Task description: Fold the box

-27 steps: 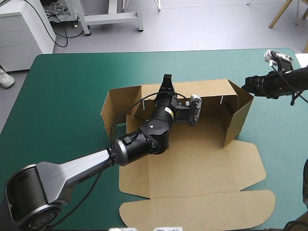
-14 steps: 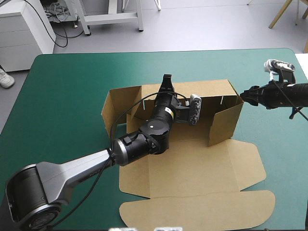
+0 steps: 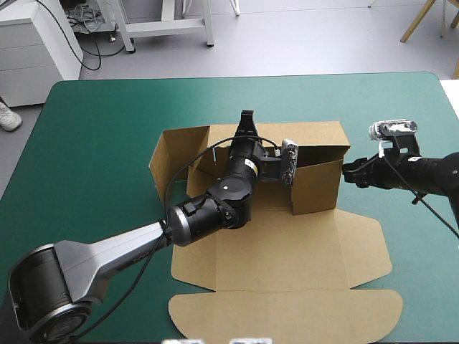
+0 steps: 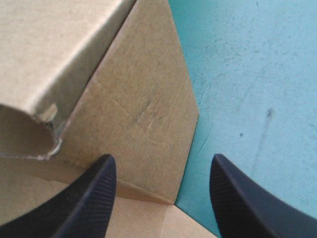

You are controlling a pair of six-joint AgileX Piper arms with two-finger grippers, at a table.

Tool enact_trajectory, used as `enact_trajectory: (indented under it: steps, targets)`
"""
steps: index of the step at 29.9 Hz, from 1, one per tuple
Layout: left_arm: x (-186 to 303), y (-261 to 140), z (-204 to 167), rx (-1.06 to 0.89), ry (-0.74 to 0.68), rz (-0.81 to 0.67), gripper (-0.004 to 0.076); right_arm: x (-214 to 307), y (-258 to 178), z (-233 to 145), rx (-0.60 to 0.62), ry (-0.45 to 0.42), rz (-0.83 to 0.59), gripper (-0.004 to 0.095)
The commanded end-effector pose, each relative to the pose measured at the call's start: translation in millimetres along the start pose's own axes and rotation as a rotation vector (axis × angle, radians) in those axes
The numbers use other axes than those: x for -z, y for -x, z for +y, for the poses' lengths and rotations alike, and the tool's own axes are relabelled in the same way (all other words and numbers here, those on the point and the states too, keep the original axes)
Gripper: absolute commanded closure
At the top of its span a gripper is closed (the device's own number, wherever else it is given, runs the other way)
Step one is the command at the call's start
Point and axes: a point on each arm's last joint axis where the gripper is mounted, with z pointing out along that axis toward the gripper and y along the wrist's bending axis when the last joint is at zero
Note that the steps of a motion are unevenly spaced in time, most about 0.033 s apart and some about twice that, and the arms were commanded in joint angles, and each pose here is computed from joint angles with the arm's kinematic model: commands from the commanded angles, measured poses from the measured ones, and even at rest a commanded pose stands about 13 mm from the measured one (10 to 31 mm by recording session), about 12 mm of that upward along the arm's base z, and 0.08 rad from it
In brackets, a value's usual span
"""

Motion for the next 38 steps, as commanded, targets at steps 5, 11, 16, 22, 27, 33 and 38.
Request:
enact_trajectory:
  steps: [5,11,16,22,27,33,38]
  targets:
    - [16,2,26,0.022,0.079,-0.067,0.0734,20,-12,22,0.107,0.029,-0.099,0.0396]
    - [16,2,26,0.048,0.085,-0.068,0.0734,30,-18,28,0.123,0.011,-0.126,0.0396]
    - [17,2,27,0.042,0.091,-0.068,0.0734,32,-19,30,0.146,0.009,-0.123,0.0393]
    - [17,2,27,0.039,0.094,-0.068,0.0734,27,-27,32,0.172,0.047,-0.100,0.0278]
    - [17,2,27,0.043,0.094,-0.068,0.0734,23,-31,33,0.158,0.071,-0.100,0.0264]
    - [17,2,27,0.044,0.094,-0.063,0.0734,14,-35,43,0.177,0.092,-0.109,0.0264]
    - [16,0,27,0.048,0.092,-0.051,0.0734,5,-32,58,0.193,0.090,-0.152,0.0264]
